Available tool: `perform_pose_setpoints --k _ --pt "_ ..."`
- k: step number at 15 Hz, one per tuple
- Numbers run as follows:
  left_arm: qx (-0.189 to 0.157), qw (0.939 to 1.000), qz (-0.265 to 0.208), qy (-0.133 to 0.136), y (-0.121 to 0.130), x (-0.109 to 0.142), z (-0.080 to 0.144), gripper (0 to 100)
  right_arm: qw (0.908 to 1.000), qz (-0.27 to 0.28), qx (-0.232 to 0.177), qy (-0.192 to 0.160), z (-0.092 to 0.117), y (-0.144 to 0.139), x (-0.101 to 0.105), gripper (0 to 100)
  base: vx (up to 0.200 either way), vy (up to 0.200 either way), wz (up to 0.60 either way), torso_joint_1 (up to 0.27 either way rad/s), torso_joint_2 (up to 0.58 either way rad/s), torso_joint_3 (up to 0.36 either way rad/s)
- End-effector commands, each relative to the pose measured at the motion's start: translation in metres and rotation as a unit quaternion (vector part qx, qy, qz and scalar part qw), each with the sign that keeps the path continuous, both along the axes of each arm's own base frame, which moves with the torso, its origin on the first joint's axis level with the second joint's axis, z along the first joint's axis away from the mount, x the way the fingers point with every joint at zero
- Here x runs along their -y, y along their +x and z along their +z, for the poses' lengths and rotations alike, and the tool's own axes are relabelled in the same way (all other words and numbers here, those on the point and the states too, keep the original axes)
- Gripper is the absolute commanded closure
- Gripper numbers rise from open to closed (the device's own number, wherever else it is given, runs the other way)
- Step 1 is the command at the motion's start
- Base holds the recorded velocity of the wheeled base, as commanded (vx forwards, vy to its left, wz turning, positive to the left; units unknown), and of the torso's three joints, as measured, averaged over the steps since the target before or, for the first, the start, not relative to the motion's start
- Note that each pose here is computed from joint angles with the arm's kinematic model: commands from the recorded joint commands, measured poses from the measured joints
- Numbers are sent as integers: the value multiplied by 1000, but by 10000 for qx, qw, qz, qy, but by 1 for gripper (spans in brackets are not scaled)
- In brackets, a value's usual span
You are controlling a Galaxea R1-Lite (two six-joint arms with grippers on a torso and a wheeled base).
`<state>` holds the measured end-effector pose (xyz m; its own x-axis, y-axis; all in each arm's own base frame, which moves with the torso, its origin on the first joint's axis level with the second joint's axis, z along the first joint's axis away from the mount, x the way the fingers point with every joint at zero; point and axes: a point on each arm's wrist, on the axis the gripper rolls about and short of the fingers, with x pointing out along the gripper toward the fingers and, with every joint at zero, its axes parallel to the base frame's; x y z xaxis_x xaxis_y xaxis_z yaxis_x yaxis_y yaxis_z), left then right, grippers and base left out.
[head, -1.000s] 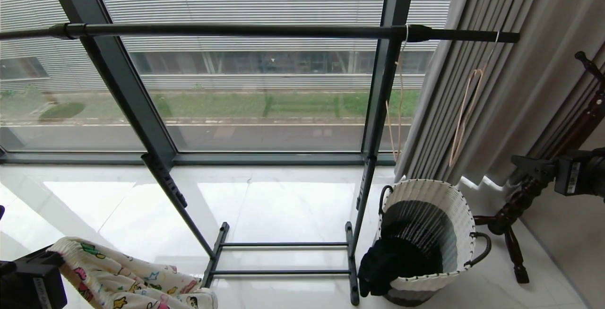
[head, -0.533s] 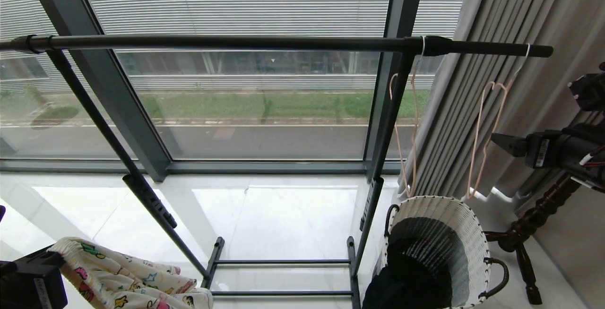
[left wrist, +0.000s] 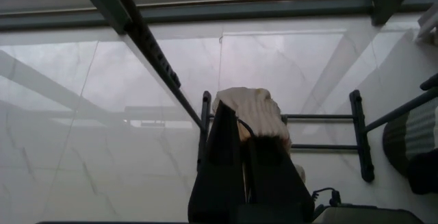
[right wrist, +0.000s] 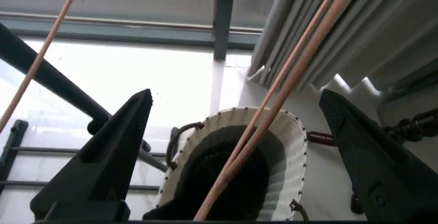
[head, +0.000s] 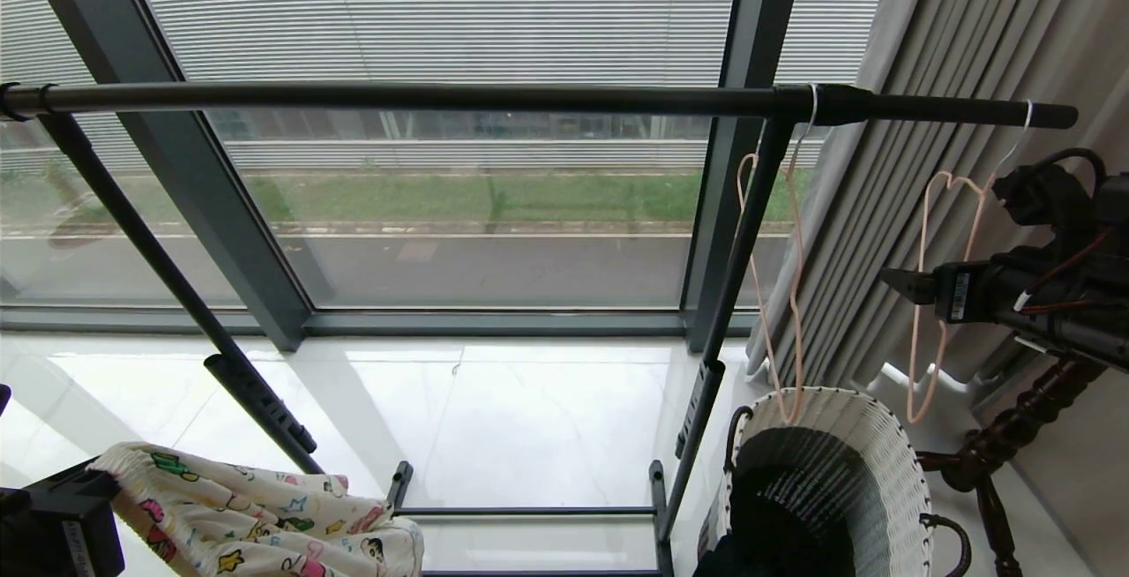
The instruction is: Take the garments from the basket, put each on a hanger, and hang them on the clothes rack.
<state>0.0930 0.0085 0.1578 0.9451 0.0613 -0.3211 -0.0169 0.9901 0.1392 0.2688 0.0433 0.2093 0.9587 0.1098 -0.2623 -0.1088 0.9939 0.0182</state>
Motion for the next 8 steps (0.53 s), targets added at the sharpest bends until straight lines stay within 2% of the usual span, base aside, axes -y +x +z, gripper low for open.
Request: perform_pose_setpoints --k 1,8 --pt "-6 10000 5 -3 0 0 0 100 9999 -34 -119 -19 -7 7 1 0 0 0 0 0 0 0" --pt "-8 9999 -137 34 0 2 0 100 9988 -483 -102 -36 -6 7 22 0 0 0 0 0 0 0"
